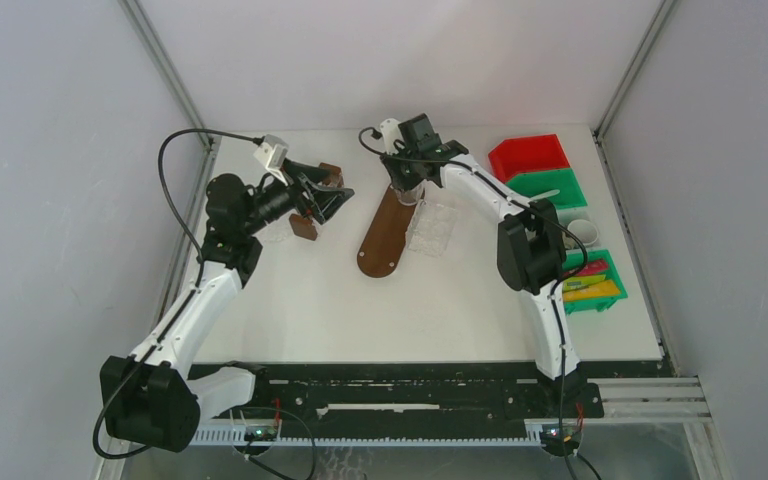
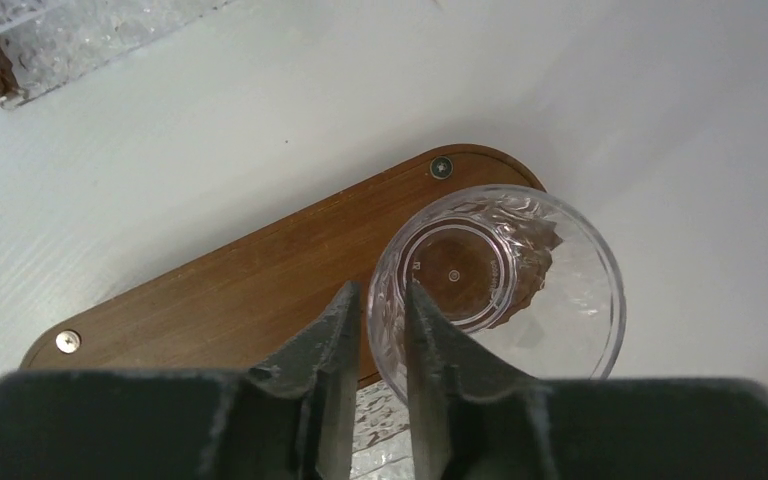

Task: Prepare toiletry sets of a toothbrush and toothpaste on the tray
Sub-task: Place the cup on the tray.

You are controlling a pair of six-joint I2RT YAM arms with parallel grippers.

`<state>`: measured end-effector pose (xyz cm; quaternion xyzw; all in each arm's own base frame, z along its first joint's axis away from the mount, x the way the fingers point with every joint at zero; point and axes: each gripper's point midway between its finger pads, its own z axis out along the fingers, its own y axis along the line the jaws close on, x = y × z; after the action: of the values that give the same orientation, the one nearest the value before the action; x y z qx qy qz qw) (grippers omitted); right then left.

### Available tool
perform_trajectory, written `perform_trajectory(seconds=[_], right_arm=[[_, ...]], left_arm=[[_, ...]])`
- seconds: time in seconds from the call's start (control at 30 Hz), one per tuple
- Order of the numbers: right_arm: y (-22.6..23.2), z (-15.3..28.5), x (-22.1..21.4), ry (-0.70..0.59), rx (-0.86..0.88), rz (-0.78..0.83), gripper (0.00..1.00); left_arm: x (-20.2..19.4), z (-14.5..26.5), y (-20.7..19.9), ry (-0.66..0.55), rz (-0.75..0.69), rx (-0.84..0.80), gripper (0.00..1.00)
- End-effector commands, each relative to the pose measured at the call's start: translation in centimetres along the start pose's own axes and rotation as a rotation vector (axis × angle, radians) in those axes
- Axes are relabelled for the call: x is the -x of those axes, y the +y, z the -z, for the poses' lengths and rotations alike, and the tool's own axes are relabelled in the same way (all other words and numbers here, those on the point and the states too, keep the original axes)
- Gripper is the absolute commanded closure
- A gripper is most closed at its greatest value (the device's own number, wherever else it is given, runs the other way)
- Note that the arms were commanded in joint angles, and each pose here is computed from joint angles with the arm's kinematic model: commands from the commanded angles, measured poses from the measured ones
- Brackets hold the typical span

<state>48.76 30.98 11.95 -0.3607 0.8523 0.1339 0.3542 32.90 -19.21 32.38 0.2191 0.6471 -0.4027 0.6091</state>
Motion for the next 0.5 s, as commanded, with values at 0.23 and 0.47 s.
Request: perform_trajectory(seconds=[0.23, 0.47], right_arm=[[1.4, 2.7, 5.1, -0.145, 0.039, 0.023, 0.54], [1.6, 3.0, 5.5, -0.156, 0.046, 0.008, 0.55]], left_arm=[[0.7, 0.3, -0.6, -0.033, -0.019, -0.026, 0.11], [0.8, 0.4, -0.8, -0.036, -0.022, -0.032, 0.11]])
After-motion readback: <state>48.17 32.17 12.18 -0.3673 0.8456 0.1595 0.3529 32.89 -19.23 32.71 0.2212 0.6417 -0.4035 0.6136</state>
